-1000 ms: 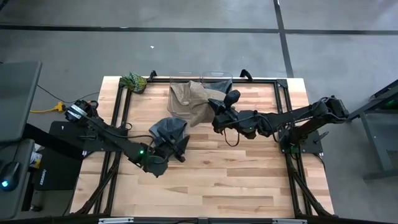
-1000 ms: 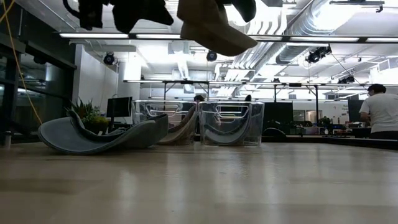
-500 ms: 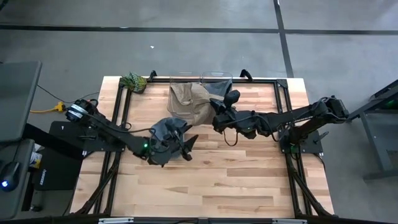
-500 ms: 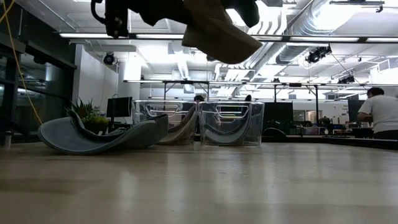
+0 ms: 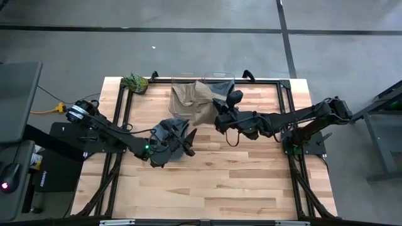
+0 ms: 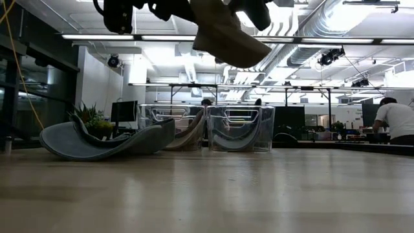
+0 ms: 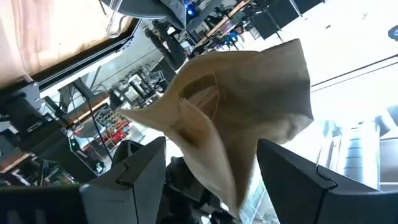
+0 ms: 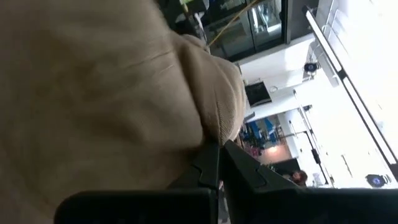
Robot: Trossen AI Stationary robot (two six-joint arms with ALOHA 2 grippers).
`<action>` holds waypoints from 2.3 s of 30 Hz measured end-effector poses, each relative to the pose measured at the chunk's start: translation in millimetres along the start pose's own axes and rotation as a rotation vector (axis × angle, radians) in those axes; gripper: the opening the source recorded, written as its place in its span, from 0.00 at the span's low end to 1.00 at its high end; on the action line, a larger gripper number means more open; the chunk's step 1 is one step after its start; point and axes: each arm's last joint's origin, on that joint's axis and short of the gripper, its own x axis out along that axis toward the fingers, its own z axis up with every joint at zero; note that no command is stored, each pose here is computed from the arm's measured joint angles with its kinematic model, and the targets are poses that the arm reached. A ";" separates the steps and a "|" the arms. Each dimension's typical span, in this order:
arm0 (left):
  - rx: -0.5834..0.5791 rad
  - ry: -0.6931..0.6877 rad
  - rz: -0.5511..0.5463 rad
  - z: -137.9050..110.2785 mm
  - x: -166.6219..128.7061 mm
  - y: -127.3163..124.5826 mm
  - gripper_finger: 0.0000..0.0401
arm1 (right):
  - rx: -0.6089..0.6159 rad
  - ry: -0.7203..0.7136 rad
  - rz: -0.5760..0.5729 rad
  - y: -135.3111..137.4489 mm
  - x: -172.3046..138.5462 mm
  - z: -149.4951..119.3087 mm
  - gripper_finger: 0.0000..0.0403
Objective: Pick & Place hat
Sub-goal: Put the brown cap into the left transparent bin
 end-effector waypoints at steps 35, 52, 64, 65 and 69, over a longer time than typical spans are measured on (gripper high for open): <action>-0.007 0.121 0.154 -5.2 27.0 -6.2 0.57 | 0.003 -0.043 0.060 -0.2 9.2 -6.0 0.00; 0.020 0.093 0.118 0.8 51.1 -15.3 0.57 | -0.012 -0.060 0.131 13.0 21.6 -10.3 0.00; 0.124 0.111 0.124 0.3 51.8 -15.4 0.50 | -0.032 -0.093 0.095 12.3 20.1 -4.2 0.00; 0.126 0.109 0.121 0.3 51.8 -15.6 0.47 | -0.033 -0.100 0.095 12.5 18.9 -3.0 0.00; 0.164 0.114 0.122 0.3 51.7 -15.4 0.24 | -0.039 -0.106 0.094 14.7 13.7 0.8 0.00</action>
